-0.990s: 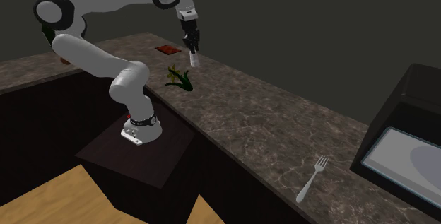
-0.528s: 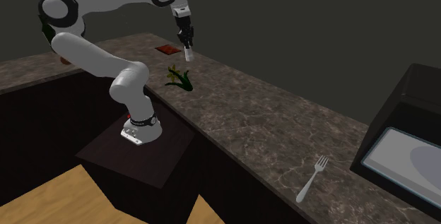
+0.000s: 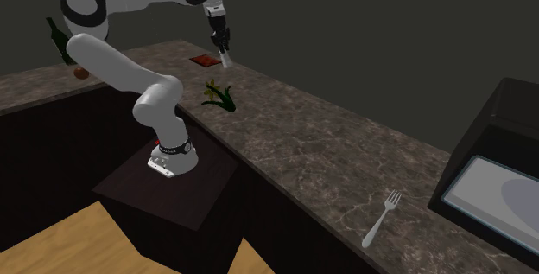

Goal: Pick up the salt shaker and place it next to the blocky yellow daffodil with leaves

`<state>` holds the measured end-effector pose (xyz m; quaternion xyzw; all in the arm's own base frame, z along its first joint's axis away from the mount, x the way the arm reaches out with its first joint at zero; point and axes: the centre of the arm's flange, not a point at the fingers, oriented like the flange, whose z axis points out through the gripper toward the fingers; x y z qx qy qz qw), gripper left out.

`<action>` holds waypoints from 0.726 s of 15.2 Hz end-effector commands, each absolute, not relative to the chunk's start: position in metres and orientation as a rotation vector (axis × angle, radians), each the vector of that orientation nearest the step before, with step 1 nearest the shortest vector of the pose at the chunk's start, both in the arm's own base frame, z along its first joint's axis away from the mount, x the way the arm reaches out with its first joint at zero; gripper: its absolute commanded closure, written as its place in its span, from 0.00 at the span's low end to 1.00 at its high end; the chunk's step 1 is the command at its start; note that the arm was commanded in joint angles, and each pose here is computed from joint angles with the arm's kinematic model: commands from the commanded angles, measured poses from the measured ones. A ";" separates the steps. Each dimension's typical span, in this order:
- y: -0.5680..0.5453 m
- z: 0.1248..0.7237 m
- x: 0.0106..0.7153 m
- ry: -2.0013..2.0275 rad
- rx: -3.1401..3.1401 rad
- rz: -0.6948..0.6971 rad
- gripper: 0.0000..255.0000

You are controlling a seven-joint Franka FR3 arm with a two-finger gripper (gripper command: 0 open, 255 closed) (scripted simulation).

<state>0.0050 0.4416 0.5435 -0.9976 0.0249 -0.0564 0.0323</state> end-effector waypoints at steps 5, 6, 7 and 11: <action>0.497 0.545 -0.052 0.078 -3.071 -0.171 1.00; 0.506 0.545 -0.061 0.078 -3.071 -0.171 1.00; 0.515 0.545 -0.071 0.078 -3.071 -0.171 1.00; 0.549 0.540 -0.107 0.078 -3.071 -0.171 1.00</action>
